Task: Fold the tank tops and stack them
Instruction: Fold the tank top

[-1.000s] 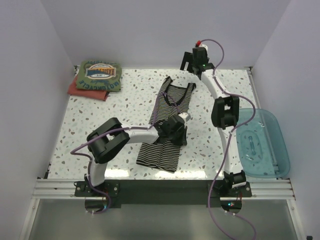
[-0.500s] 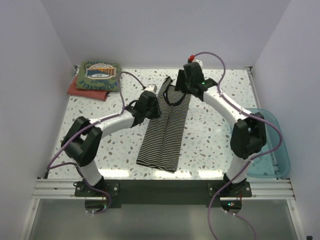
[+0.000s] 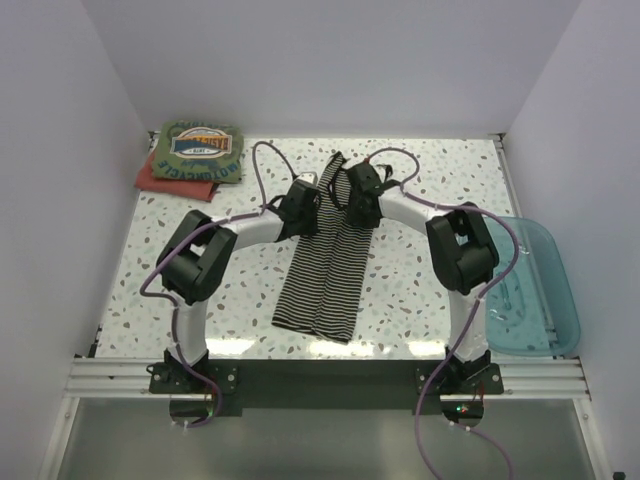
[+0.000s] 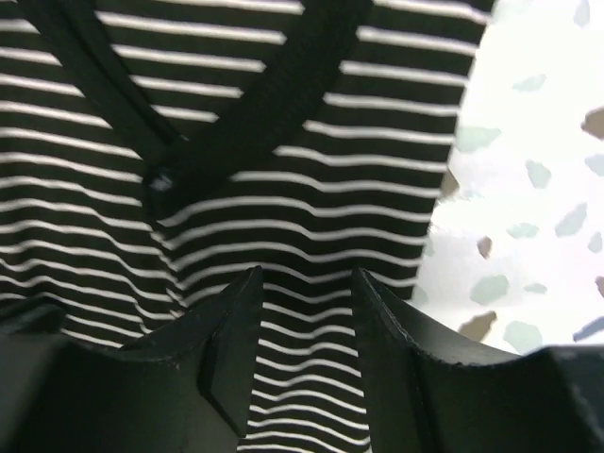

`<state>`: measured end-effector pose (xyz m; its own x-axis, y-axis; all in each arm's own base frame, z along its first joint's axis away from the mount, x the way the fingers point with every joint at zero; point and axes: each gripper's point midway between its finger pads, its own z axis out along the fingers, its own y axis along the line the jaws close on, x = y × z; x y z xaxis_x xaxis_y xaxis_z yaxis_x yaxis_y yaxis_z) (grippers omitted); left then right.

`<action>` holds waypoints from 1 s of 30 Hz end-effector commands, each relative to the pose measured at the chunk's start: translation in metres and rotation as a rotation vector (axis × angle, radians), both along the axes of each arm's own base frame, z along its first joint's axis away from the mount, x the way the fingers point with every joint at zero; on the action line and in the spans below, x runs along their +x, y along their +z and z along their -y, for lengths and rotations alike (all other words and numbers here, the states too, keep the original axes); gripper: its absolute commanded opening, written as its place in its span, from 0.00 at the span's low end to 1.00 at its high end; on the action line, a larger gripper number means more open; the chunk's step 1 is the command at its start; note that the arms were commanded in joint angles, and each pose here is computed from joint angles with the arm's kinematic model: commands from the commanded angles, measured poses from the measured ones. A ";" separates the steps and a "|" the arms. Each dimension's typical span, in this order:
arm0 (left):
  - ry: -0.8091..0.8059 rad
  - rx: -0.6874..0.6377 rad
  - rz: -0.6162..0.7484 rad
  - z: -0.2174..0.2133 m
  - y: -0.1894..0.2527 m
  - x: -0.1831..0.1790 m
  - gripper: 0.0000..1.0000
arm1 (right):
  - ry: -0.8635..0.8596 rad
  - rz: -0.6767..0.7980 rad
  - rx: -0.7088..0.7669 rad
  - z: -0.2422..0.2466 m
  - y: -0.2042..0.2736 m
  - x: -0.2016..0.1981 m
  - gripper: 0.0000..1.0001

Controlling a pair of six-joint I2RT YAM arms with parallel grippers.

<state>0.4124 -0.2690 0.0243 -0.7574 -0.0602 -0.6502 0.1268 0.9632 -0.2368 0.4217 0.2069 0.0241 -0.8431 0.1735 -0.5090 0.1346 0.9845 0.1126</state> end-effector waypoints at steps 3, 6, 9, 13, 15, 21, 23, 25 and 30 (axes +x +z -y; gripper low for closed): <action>0.068 -0.002 -0.006 -0.010 -0.011 0.008 0.12 | -0.003 -0.008 -0.083 0.006 -0.014 0.019 0.47; 0.081 -0.057 -0.019 -0.002 -0.013 0.008 0.13 | -0.015 -0.032 -0.123 0.019 -0.026 0.032 0.48; 0.086 -0.094 -0.030 0.006 -0.012 0.011 0.13 | -0.047 -0.050 -0.119 0.037 -0.034 0.049 0.49; 0.081 -0.123 -0.049 0.018 -0.020 0.021 0.14 | -0.028 -0.044 -0.078 0.049 -0.028 0.076 0.51; 0.085 -0.123 -0.047 0.021 -0.025 0.033 0.15 | -0.004 -0.028 -0.069 0.047 -0.023 0.084 0.54; 0.132 -0.142 -0.072 0.004 -0.034 0.058 0.15 | 0.045 0.012 0.028 0.027 0.003 0.094 0.61; 0.133 -0.157 -0.059 0.002 -0.028 0.066 0.15 | 0.045 0.030 0.036 0.026 0.011 0.098 0.64; 0.129 -0.161 -0.055 0.000 -0.024 0.072 0.17 | 0.052 0.055 0.046 0.022 0.023 0.107 0.65; 0.034 -0.242 0.042 0.014 0.032 0.078 0.26 | 0.038 0.090 0.043 0.026 0.055 0.110 0.72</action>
<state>0.4909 -0.2835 0.0280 -0.7372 -0.2754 -0.6170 0.0470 0.8900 -0.4535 0.5283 0.1822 0.0416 -0.8233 0.1713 -0.5412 0.1026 0.9826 0.1549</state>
